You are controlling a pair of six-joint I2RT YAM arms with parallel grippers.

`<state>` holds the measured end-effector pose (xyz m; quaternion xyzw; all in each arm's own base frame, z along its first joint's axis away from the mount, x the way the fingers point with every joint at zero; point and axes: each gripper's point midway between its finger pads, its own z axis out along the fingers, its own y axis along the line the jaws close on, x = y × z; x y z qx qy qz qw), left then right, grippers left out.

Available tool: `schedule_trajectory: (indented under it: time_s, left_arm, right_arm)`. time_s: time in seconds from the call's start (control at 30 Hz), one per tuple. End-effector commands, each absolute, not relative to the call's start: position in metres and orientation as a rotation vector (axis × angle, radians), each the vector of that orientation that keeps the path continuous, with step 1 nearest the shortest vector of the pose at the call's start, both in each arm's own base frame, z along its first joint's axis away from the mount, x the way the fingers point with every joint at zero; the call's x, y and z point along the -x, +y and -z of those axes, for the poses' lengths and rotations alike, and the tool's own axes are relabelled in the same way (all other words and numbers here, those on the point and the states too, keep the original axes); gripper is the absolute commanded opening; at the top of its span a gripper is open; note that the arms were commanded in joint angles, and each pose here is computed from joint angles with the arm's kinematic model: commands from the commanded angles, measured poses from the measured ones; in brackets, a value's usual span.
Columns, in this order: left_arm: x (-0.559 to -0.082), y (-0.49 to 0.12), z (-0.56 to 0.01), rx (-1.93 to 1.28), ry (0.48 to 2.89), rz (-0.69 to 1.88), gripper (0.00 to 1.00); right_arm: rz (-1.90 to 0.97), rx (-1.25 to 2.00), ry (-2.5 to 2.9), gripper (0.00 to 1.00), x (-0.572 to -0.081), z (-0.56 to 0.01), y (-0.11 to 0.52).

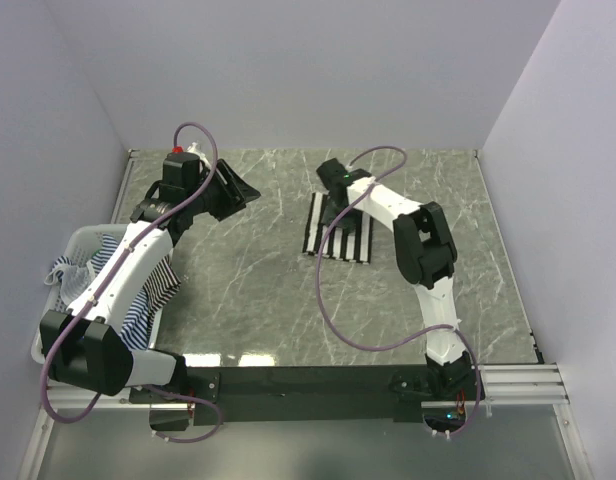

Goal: Fold and stack the tank tops
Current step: Neatly place the folded tank top to the corner

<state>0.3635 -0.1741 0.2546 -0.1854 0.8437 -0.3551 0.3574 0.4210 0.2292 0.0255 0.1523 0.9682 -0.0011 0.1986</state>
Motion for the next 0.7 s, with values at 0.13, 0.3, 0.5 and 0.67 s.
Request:
schedule_trajectory:
  time_s: [0.13,0.3,0.5,0.67]
  left_arm:
    - [-0.347,-0.176,-0.27,0.386,2.15,0.959,0.59]
    - [-0.342,-0.177,-0.276,0.357,2.15,0.971,0.59]
    - [-0.336,-0.178,-0.282,0.325,2.154,0.979,0.59]
    - [-0.332,-0.178,-0.289,0.28,2.156,0.979,0.59]
  right_arm:
    - [0.131,-0.65,2.663,0.53,-0.462,-0.031,0.137]
    - [0.152,-0.745,2.633,0.52,-0.496,-0.034,0.088]
    - [0.168,-0.82,2.552,0.52,-0.537,-0.054,0.021]
    - [0.079,-0.791,2.478,0.53,-0.561,-0.074,-0.032]
